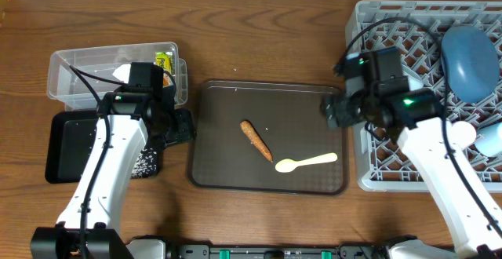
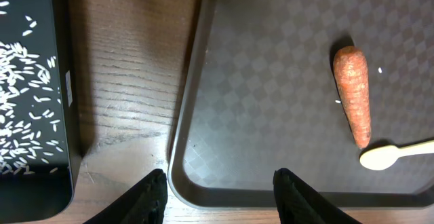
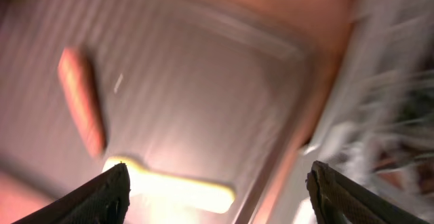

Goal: Sort waste into correct bins and load items into the dishwasher rack
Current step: 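Move the right gripper from the rack down to the cream spoon, then grasp the cream spoon handle with the right gripper and lift it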

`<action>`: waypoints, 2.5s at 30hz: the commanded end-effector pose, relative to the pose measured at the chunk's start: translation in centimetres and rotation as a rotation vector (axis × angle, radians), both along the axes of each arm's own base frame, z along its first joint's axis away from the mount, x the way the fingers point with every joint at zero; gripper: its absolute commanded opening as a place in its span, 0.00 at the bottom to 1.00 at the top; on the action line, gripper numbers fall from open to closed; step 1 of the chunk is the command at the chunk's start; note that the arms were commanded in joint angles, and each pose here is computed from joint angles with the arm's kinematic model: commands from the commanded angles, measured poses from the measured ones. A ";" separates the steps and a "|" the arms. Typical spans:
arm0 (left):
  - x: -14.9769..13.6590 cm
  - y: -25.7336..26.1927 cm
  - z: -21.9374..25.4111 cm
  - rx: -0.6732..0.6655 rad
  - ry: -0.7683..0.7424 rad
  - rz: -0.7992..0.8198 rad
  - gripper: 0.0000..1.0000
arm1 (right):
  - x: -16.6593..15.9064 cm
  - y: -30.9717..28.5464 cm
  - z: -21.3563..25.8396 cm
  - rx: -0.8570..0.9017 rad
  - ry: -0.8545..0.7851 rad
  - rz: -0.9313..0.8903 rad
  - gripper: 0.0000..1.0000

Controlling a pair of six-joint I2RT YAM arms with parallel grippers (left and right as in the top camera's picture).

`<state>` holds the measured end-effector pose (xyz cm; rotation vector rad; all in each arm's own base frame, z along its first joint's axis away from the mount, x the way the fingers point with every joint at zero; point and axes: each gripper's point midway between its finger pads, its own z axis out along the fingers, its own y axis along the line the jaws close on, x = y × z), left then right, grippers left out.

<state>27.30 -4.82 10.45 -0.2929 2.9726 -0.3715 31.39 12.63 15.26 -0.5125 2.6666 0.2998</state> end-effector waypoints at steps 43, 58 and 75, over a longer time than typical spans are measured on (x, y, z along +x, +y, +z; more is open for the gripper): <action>0.4 0.2 0.6 0.010 -0.019 0.002 0.53 | -8.3 7.1 -17.8 -0.492 0.238 0.706 0.79; 0.4 0.2 0.6 0.010 -0.019 0.002 0.53 | -7.8 7.6 -18.0 -0.471 0.210 0.655 0.57; 0.4 0.2 0.6 0.010 -0.019 0.002 0.53 | -7.4 8.1 -18.0 -0.455 0.192 0.632 0.42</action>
